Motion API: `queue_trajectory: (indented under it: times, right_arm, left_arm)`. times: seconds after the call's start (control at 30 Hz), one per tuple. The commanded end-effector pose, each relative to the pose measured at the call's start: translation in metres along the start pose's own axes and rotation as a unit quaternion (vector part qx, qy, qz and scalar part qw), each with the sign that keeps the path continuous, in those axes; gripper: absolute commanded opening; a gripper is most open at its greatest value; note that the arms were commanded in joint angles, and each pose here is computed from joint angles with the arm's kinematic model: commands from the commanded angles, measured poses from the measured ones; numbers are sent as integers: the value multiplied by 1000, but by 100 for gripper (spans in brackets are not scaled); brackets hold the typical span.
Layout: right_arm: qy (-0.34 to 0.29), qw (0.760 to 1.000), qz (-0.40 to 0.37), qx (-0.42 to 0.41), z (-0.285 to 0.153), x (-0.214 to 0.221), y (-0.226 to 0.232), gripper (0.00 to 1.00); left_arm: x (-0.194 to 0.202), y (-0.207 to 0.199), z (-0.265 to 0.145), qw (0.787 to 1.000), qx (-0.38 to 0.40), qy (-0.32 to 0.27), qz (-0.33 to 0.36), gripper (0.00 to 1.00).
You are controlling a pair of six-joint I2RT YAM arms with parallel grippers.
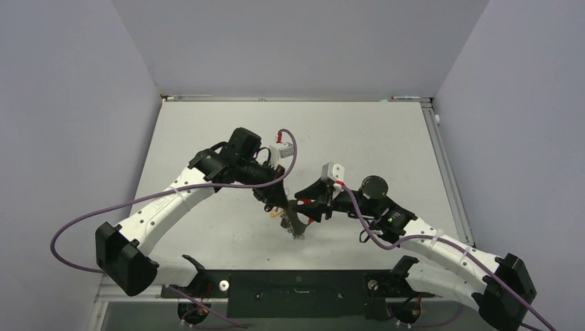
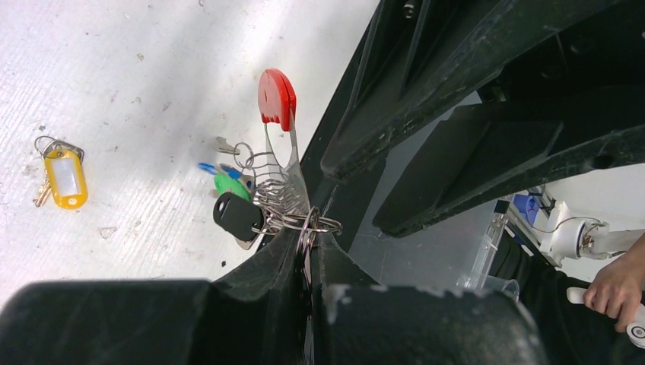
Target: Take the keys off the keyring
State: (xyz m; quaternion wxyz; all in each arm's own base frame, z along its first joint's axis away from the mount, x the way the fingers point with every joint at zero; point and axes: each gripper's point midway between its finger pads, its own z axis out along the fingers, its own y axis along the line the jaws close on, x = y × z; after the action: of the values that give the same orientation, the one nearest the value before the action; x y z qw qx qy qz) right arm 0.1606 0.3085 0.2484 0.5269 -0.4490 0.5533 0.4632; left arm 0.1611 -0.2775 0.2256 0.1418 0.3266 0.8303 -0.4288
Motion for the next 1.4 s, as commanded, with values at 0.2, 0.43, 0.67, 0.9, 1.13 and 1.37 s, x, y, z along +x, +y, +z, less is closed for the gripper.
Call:
queue_trajectory:
  times: [0.2, 0.43, 0.67, 0.9, 1.13, 1.37]
  right_arm:
    - [-27, 1000, -11, 5, 11, -3, 0, 38]
    - [-3, 999, -29, 39, 8, 8, -14, 27]
    - [22, 996, -44, 69, 3, 14, -30, 22]
    - [42, 995, -50, 74, -5, 23, -36, 38]
    - [71, 997, -27, -28, -12, 40, -2, 85]
    - [54, 996, -4, -73, -8, 29, 13, 77]
  left_arm:
    - [-7, -25, -6, 998, 42, -24, 40, 0]
    - [6, -33, -9, 997, 66, -6, 51, 0]
    - [13, -35, -10, 995, 78, 5, 57, 0]
    - [16, -38, -15, 993, 109, 6, 40, 0]
    - [13, -43, -28, 981, 129, -34, 143, 0]
    - [19, -40, -28, 970, 117, -50, 209, 0]
